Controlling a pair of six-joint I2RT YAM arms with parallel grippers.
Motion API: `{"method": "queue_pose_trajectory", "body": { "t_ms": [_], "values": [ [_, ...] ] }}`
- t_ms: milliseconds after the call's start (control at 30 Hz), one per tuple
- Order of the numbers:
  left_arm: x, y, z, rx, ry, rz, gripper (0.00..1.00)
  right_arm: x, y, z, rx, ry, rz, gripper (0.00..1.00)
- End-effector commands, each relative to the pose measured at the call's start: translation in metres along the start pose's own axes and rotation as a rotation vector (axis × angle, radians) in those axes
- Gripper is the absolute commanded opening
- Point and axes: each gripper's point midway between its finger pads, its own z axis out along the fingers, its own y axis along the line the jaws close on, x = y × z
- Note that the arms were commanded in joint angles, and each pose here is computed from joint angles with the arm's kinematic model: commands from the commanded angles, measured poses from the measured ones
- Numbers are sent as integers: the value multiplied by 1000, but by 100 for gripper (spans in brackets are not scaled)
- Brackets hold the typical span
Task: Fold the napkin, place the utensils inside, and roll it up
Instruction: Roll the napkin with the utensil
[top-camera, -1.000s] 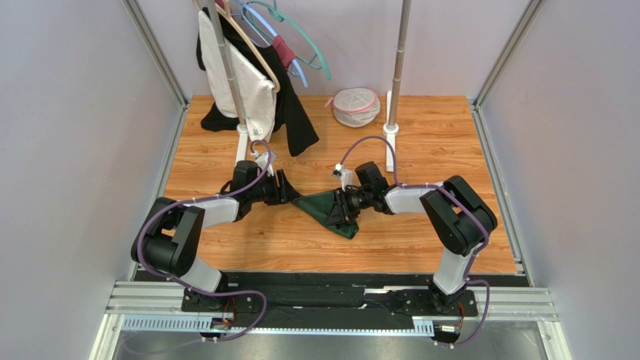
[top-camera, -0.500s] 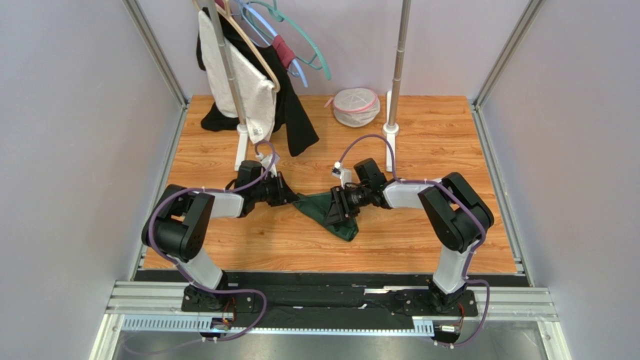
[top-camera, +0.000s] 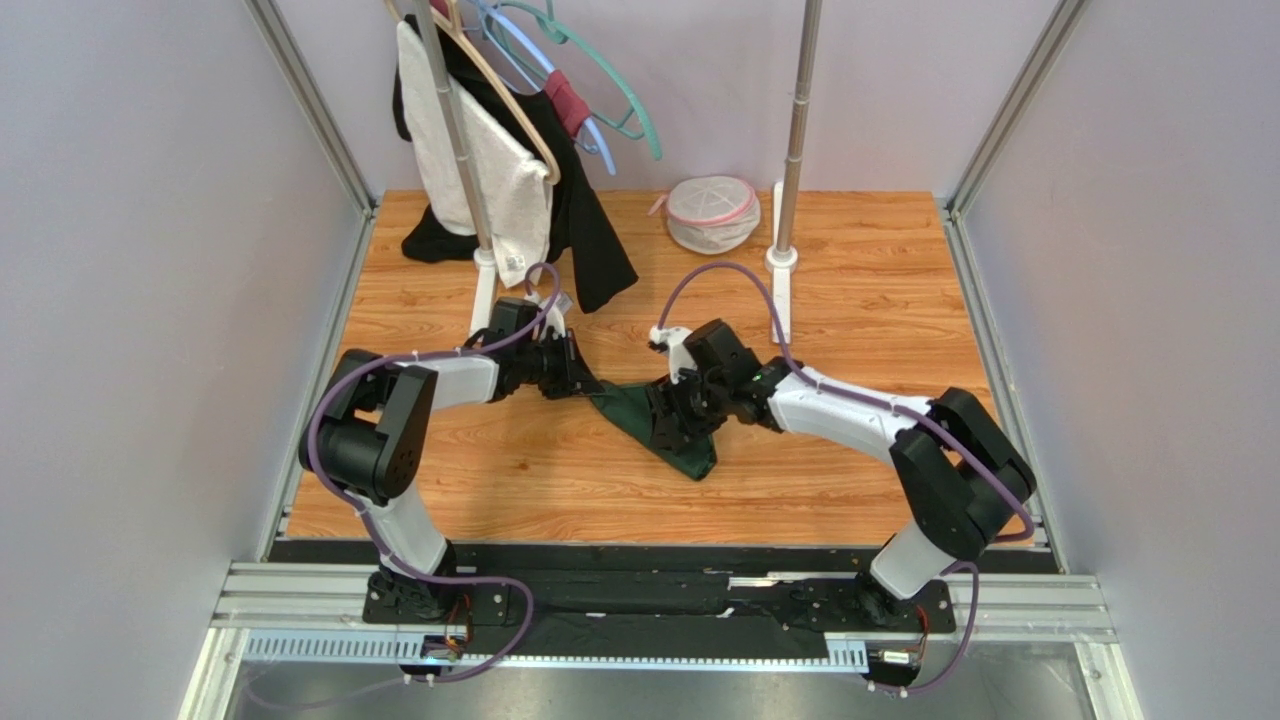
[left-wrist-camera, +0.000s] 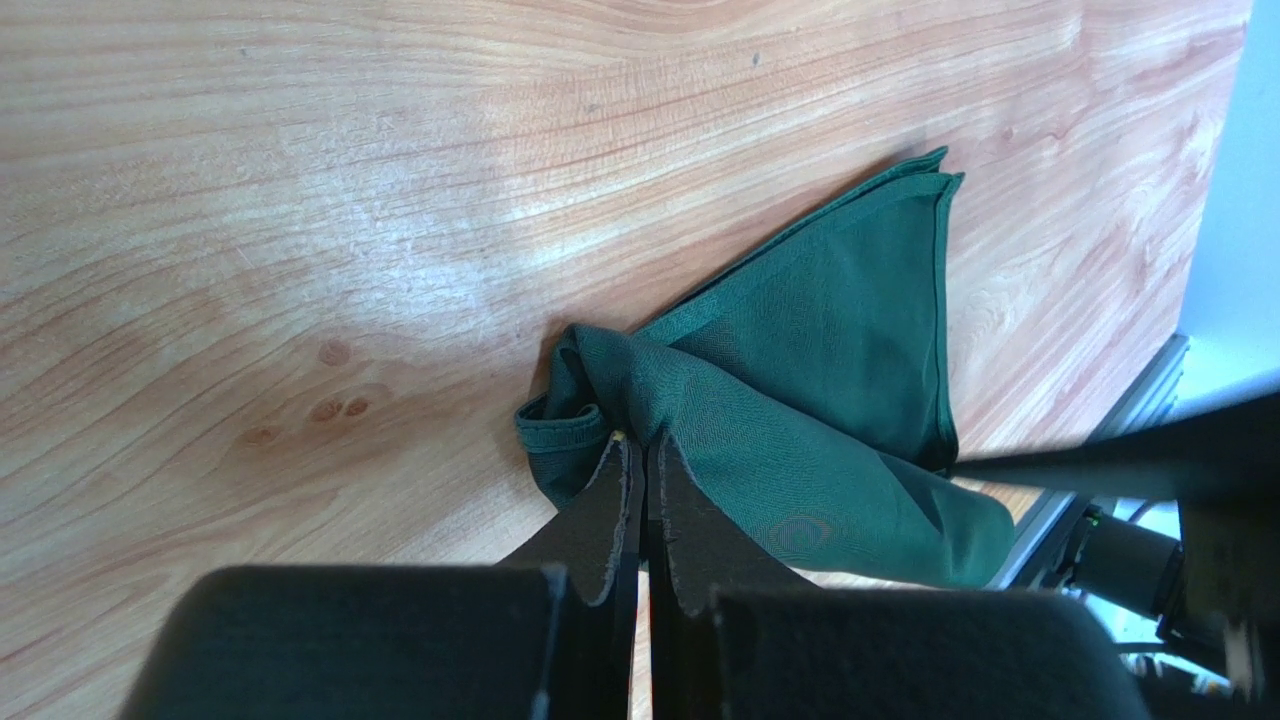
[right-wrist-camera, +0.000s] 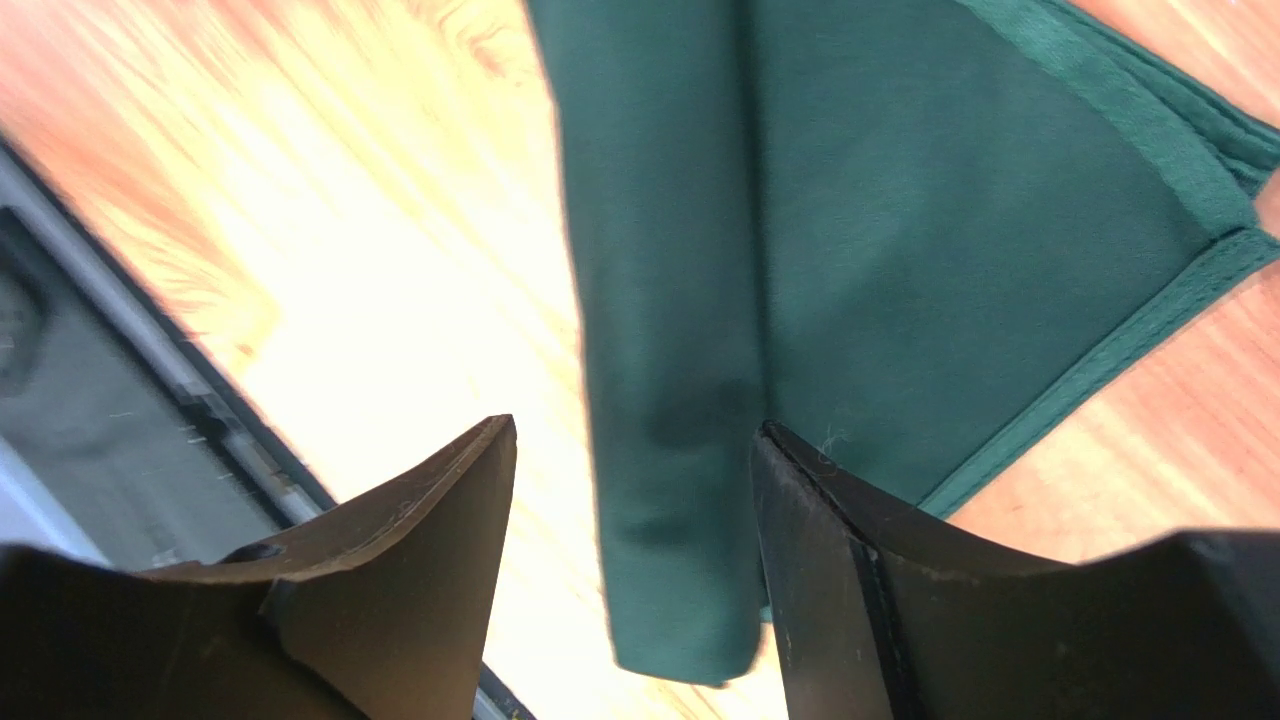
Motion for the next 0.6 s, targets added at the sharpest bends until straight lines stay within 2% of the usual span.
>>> {"method": "queue_pose_trajectory", "body": {
  "t_ms": [0, 133, 267, 467, 567],
  "values": [
    [5, 10, 2, -56, 38, -21, 0, -16, 8, -11, 209, -107, -167, 63],
    [6, 11, 4, -56, 51, -31, 0, -24, 13, -17, 372, -191, -273, 63],
    [5, 12, 5, -58, 54, -33, 0, -18, 22, -10, 421, -181, -373, 62],
    [4, 11, 4, -61, 53, -35, 0, -1, 16, 11, 431, -104, -430, 54],
    [3, 11, 4, -62, 51, -36, 0, 4, 13, 18, 435, -88, -437, 46]
  ]
}}
